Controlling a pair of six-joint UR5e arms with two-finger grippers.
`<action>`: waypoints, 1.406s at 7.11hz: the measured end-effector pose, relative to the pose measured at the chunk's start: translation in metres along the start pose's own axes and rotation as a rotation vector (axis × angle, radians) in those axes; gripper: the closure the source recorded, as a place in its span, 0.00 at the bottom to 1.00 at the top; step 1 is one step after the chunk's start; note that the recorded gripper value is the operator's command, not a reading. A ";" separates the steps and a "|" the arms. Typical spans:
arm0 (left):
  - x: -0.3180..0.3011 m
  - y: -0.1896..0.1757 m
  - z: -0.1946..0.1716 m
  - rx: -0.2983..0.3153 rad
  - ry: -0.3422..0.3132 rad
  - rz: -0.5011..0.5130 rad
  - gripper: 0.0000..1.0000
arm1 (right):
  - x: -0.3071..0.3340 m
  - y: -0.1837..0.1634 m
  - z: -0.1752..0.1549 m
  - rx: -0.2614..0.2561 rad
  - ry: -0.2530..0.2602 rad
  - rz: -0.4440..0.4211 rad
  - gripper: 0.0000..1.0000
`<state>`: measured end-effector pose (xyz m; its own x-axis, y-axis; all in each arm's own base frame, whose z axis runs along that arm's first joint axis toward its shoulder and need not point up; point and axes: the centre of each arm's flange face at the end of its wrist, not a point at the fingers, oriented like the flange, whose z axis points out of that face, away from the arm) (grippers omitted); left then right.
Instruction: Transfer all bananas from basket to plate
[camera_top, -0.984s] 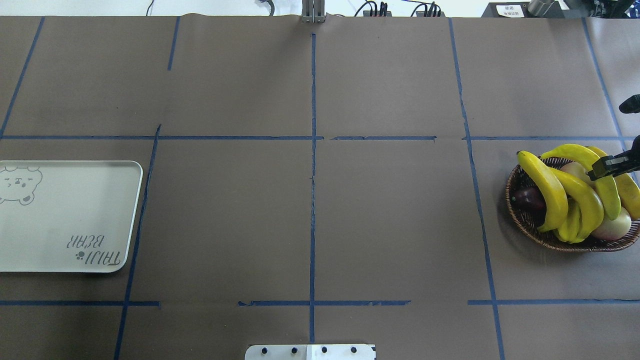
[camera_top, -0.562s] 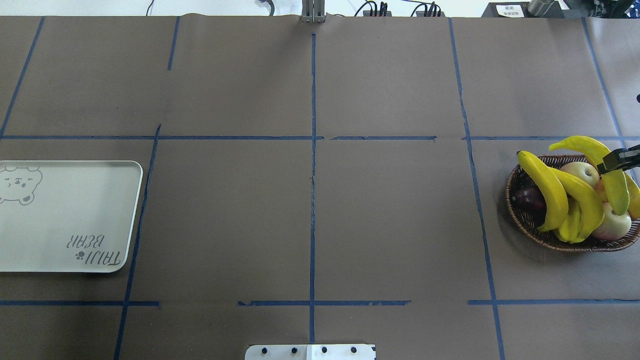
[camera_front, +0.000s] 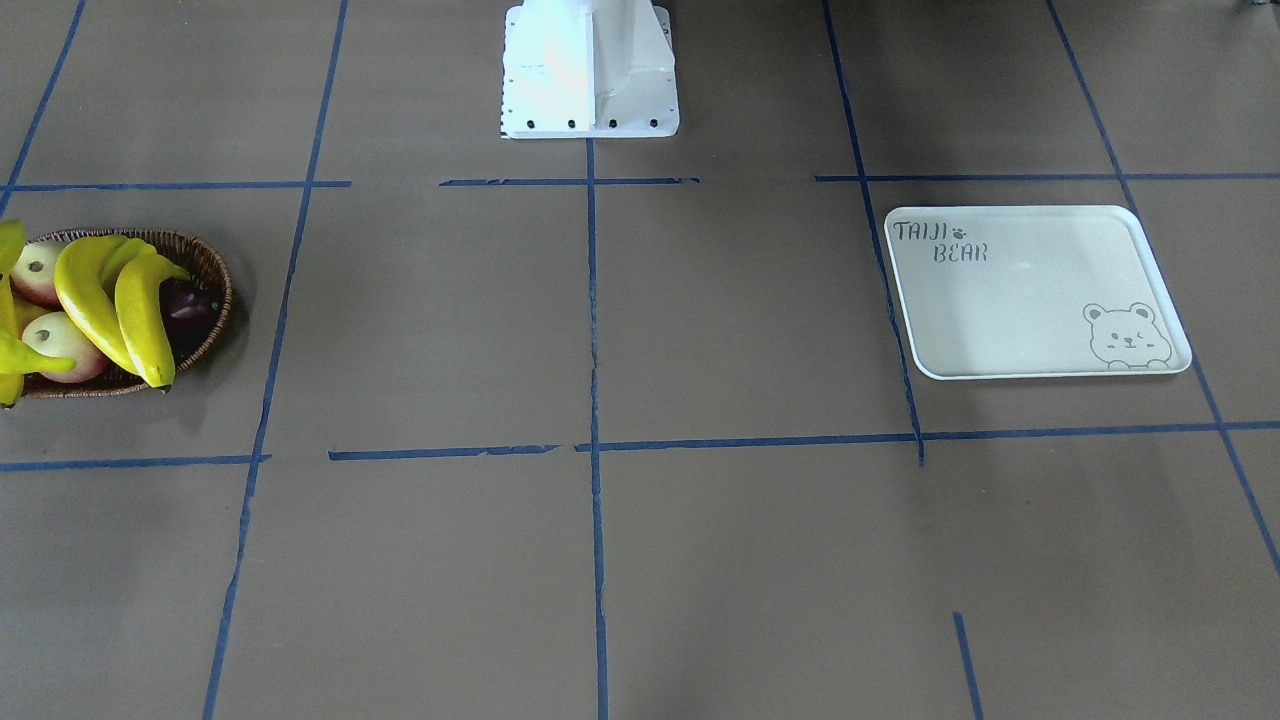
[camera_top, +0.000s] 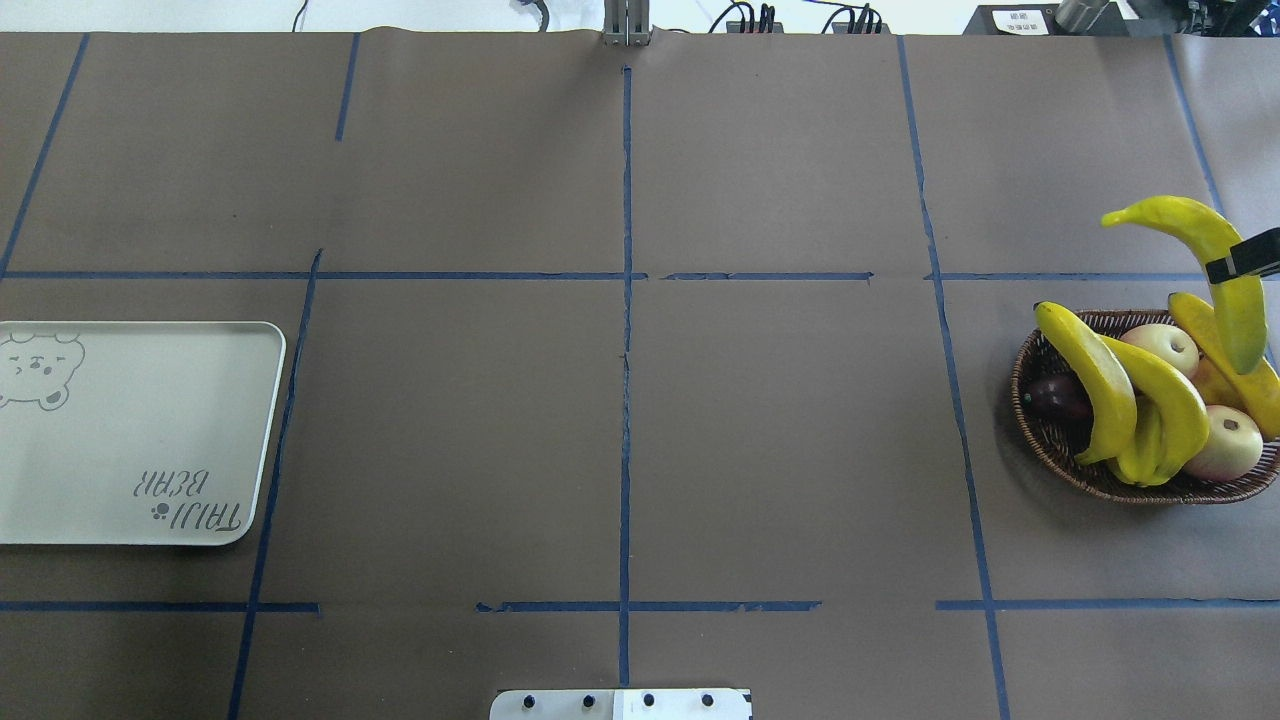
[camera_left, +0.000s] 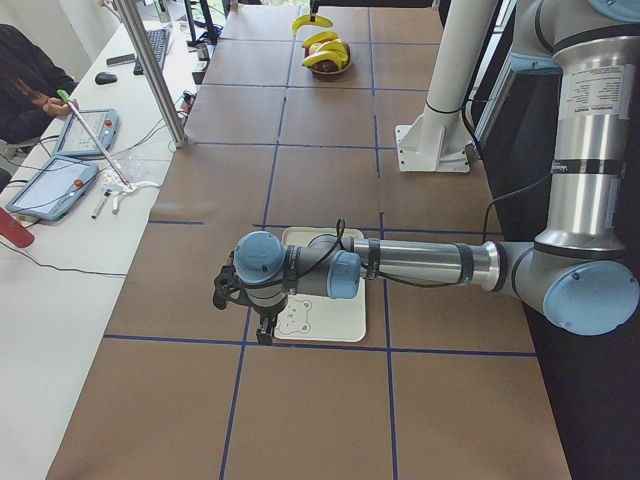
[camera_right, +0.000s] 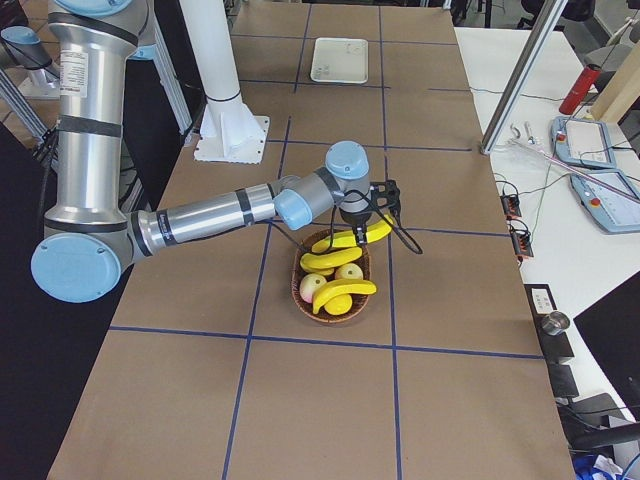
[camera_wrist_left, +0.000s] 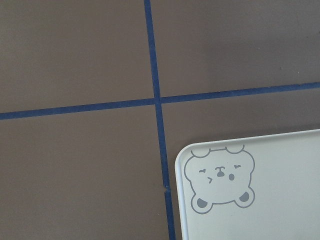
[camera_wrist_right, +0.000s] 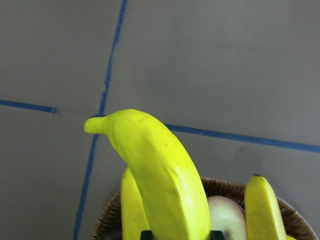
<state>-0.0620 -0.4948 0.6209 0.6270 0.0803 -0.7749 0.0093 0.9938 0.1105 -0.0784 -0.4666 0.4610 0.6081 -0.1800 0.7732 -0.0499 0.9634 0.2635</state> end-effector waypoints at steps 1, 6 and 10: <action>0.012 -0.010 -0.006 0.024 0.029 -0.027 0.00 | -0.029 -0.023 -0.007 0.014 -0.027 -0.028 1.00; 0.134 -0.056 -0.009 0.120 0.265 -0.257 0.00 | -0.268 -0.089 0.009 0.019 -0.118 0.105 1.00; 0.288 -0.092 0.013 0.139 0.377 -0.205 0.00 | -0.417 -0.050 0.019 0.066 -0.027 0.122 1.00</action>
<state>0.1279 -0.5643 0.3954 0.2742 -0.0694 -0.9592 0.2241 0.9745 -0.0064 -0.3449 -0.4436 0.1362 0.5726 -0.0682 0.8170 -0.1752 0.9633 0.2032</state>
